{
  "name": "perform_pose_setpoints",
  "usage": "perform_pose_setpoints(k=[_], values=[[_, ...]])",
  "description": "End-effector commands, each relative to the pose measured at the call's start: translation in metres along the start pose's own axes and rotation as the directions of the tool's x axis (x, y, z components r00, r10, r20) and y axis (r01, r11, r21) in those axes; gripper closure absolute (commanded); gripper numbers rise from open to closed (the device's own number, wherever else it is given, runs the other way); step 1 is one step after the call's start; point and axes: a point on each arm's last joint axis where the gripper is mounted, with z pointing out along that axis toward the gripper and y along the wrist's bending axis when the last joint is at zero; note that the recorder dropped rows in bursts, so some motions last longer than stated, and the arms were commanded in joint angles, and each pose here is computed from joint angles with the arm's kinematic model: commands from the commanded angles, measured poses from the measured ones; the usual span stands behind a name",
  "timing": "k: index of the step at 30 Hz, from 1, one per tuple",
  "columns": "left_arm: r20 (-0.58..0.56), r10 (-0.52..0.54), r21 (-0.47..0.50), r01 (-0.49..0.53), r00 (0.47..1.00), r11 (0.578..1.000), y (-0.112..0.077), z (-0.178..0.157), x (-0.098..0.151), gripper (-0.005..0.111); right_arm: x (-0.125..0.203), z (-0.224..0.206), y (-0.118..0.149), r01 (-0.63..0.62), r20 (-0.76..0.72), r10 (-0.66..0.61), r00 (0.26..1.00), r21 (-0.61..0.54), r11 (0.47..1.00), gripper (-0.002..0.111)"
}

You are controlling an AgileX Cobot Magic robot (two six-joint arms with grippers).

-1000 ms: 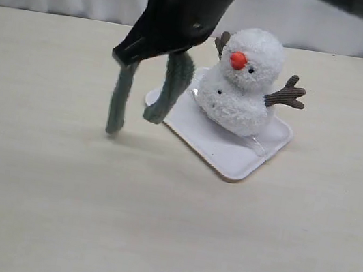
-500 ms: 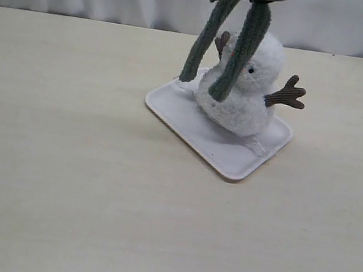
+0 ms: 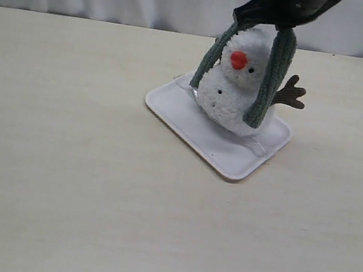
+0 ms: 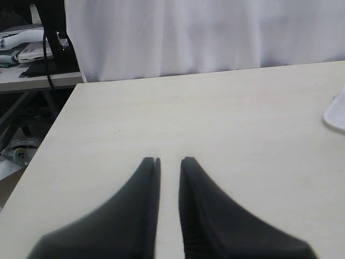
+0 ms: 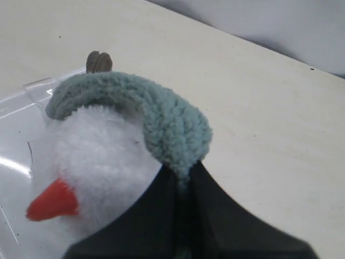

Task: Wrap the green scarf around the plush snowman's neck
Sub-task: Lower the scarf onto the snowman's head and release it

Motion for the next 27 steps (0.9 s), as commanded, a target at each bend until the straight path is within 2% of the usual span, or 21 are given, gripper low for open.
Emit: perform_pose_setpoints(k=[1, 6, 11, 15, 21, 24, 27], values=[[0.007, -0.003, -0.004, 0.003, 1.0, 1.0, 0.0, 0.0, 0.0, 0.093, 0.005, 0.014, -0.002, 0.027, -0.054, -0.024, 0.998, 0.044, 0.999, 0.104], [0.007, -0.003, -0.004, 0.003, 1.0, 1.0, 0.0, 0.0, 0.0, 0.093, 0.014, 0.015, -0.005, 0.053, -0.154, -0.041, 0.987, 0.07, 0.996, 0.104], [0.007, -0.003, -0.004, 0.003, 1.0, 1.0, 0.0, 0.0, 0.0, 0.093, 0.02, 0.014, -0.002, 0.096, -0.223, -0.088, 0.971, 0.025, 0.995, 0.103], [0.007, -0.003, -0.004, 0.003, 1.0, 1.0, 0.0, 0.0, 0.0, 0.093, 0.021, 0.014, 0.004, 0.08, -0.219, -0.085, 0.972, -0.035, 0.996, 0.092], [0.007, -0.003, -0.004, 0.003, 1.0, 1.0, 0.0, 0.0, 0.0, 0.093, 0.022, 0.014, 0.007, 0.057, -0.233, -0.071, 0.97, -0.065, 0.996, 0.066], [0.007, -0.003, -0.004, 0.003, 1.0, 1.0, 0.0, 0.0, 0.0, 0.093, 0.025, 0.012, 0.008, 0.047, -0.268, -0.067, 0.961, -0.08, 0.996, 0.062], [0.007, -0.003, -0.004, 0.003, 1.0, 1.0, 0.0, 0.0, 0.0, 0.093, 0.027, 0.008, 0.006, 0.063, -0.285, -0.083, 0.955, -0.08, 0.995, 0.062]])
